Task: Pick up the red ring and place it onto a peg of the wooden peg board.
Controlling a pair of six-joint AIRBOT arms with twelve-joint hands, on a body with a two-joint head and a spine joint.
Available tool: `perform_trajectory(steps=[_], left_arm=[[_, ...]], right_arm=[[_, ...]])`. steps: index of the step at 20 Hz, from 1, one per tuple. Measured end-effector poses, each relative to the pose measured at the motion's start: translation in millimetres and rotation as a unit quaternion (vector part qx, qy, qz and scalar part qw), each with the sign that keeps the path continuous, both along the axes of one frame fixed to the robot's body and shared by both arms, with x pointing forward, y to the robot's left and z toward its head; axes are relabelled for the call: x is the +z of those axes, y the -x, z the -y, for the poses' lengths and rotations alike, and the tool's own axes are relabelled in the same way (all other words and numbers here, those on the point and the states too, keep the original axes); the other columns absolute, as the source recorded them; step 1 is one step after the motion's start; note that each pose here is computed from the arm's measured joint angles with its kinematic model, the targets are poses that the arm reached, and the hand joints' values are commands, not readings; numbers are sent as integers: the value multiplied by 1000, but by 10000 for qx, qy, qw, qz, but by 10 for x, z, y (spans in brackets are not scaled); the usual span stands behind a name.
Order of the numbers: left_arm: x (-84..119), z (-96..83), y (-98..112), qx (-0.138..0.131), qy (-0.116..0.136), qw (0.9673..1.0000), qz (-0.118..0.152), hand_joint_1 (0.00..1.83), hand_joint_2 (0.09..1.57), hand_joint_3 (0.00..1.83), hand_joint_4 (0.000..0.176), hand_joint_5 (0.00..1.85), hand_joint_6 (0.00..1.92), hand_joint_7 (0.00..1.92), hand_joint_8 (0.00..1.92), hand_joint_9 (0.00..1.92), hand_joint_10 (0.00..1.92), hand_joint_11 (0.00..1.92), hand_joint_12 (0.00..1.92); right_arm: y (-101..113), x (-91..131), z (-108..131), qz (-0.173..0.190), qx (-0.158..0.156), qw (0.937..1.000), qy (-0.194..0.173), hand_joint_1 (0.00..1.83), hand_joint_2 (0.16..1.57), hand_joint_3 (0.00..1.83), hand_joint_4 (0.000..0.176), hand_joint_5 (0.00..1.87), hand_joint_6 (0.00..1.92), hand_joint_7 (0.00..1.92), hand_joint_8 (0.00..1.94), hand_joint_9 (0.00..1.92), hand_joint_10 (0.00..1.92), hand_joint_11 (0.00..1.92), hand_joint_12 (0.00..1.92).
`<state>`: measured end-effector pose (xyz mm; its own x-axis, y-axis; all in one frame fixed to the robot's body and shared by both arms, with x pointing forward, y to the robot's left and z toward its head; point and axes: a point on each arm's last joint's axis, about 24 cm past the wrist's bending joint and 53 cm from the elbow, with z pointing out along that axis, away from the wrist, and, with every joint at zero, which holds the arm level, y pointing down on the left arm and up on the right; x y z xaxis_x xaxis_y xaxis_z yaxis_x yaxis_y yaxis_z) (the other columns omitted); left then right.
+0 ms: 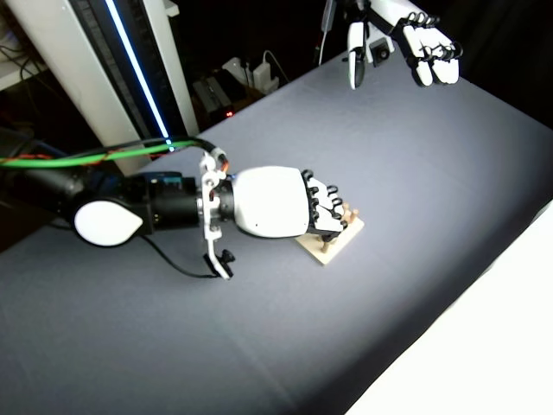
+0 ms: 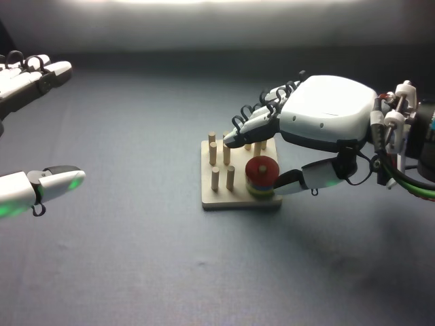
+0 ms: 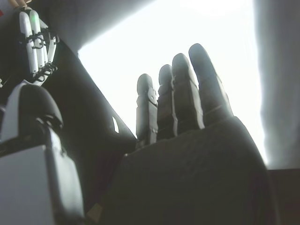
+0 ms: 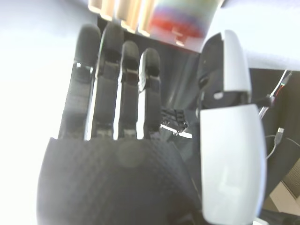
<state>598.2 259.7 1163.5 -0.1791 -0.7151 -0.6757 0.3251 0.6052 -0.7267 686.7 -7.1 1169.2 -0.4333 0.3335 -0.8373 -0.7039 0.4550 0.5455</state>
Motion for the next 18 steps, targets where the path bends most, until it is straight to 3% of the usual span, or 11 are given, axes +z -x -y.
perform_trajectory(steps=[1, 3, 6, 9, 11, 12, 13, 14, 15, 16, 18], left_arm=[[7, 1, 1, -6, 22, 10000, 8, 741, 1008, 0, 6, 286, 5, 208, 3, 207, 4, 0, 642], [32, 3, 6, -15, 76, 10000, 44, 709, 1009, 0, 14, 283, 2, 211, 3, 202, 1, 0, 639], [93, -4, 14, -16, 218, 9997, 140, 824, 1036, 2, 16, 254, 0, 147, 1, 97, 2, 0, 287], [193, 44, 63, -127, 484, 9983, 303, 825, 1026, 0, 76, 221, 1, 124, 1, 80, 1, 0, 310], [285, 116, 124, -308, 608, 9966, 466, 821, 1007, 0, 89, 182, 0, 104, 0, 72, 0, 0, 302], [357, 148, 169, -376, 708, 9950, 598, 764, 1043, 8, 117, 74, 0, 67, 0, 49, 0, 0, 253], [429, 145, 193, -398, 766, 9935, 744, 776, 1044, 4, 106, 43, 0, 58, 0, 47, 1, 0, 262], [463, 132, 198, -394, 830, 9926, 792, 654, 1046, 0, 116, 22, 3, 108, 0, 103, 0, 0, 451], [512, 118, 193, -368, 905, 9915, 865, 595, 1057, 1, 78, 49, 5, 155, 4, 152, 6, 0, 603], [545, 120, 191, -374, 938, 9906, 919, 571, 1140, 17, 62, 59, 3, 131, 0, 154, 3, 0, 588], [623, 189, 204, -570, 1085, 9874, 1001, 433, 1222, 18, 64, 56, 1, 86, 0, 141, 0, 0, 593]], right_arm=[[22, 40, 15, -16, 6, 10000, -80, 1105, 1026, 2, 0, 597, 0, 587, 1, 685, 145, 388, 1110], [89, 209, 153, -28, -14, 9991, -427, 1164, 966, 0, 0, 566, 0, 557, 0, 631, 85, 313, 1071], [209, 343, 706, -115, -255, 9933, -1122, 810, 1003, 0, 0, 537, 5, 553, 6, 587, 20, 180, 1108], [364, 410, 1250, -197, -605, 9820, -1778, 954, 1084, 3, 0, 502, 0, 551, 1, 582, 3, 217, 822], [524, 571, 1425, -45, -616, 9708, -2320, 854, 1149, 3, 0, 492, 0, 580, 3, 625, 13, 237, 792], [654, 636, 1541, 93, -628, 9638, -2590, 618, 1299, 13, 0, 497, 3, 628, 6, 703, 26, 284, 822], [764, 670, 1676, 215, -720, 9571, -2799, 647, 1286, 2, 0, 580, 7, 732, 12, 803, 37, 373, 850], [806, 687, 1737, 282, -781, 9541, -2877, 546, 1305, 0, 0, 543, 1, 726, 2, 814, 16, 423, 764], [859, 748, 1835, 422, -863, 9488, -3009, 549, 1308, 0, 0, 545, 0, 742, 1, 835, 6, 476, 707], [894, 815, 1910, 559, -914, 9447, -3100, 569, 1310, 0, 0, 532, 1, 756, 0, 880, 6, 604, 607], [949, 934, 1995, 772, -982, 9375, -3248, 572, 1328, 0, 0, 479, 0, 721, 0, 861, 0, 659, 475]])
